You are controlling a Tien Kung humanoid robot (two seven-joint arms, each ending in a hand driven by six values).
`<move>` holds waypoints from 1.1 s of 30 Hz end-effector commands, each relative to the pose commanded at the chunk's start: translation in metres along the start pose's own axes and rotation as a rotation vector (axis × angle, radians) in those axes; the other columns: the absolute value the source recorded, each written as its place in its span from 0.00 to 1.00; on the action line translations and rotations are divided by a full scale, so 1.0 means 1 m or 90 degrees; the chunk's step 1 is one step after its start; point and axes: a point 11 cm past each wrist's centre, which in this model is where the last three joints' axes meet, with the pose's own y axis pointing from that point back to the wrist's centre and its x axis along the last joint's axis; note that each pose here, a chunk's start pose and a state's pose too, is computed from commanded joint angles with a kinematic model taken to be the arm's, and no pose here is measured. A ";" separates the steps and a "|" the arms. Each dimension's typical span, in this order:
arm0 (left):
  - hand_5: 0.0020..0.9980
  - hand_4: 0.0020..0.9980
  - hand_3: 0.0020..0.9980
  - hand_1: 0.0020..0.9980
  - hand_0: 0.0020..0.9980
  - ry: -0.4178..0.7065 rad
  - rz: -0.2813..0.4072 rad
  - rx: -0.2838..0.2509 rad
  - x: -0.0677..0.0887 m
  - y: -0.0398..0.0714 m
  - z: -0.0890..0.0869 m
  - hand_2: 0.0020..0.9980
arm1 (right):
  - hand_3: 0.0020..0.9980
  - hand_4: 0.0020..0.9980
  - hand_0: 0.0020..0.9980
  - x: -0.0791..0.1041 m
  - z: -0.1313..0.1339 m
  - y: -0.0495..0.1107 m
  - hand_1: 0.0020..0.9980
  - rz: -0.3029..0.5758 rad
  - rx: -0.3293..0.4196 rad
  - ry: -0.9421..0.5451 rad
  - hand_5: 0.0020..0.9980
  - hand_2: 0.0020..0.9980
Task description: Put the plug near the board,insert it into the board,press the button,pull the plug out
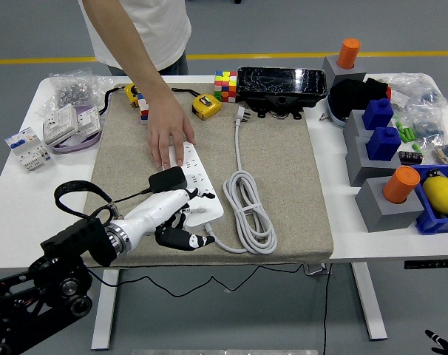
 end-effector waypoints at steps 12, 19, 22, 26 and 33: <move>0.33 0.82 0.91 0.07 0.07 -0.015 -0.033 0.058 -0.008 -0.007 -0.019 0.13 | 0.62 0.98 0.58 0.001 -0.001 0.000 0.67 0.001 0.000 0.007 0.52 0.69; 0.33 0.82 0.90 0.07 0.06 -0.020 -0.044 0.070 -0.011 -0.010 -0.022 0.13 | 0.62 0.98 0.58 0.002 -0.002 0.000 0.67 0.003 0.001 0.008 0.52 0.69; 0.34 0.82 0.90 0.07 0.07 -0.022 -0.048 0.079 -0.013 -0.011 -0.025 0.12 | 0.62 0.98 0.58 0.003 -0.002 0.000 0.67 0.004 0.000 0.008 0.52 0.69; 0.34 0.82 0.88 0.07 0.07 -0.024 -0.059 0.097 -0.015 -0.011 -0.029 0.12 | 0.62 0.98 0.58 0.003 0.000 0.000 0.67 0.003 -0.001 0.007 0.52 0.69; 0.35 0.82 0.79 0.07 0.07 -0.007 -0.053 0.077 -0.014 -0.010 -0.023 0.12 | 0.62 0.98 0.58 0.002 0.002 0.000 0.67 0.002 -0.003 0.005 0.52 0.69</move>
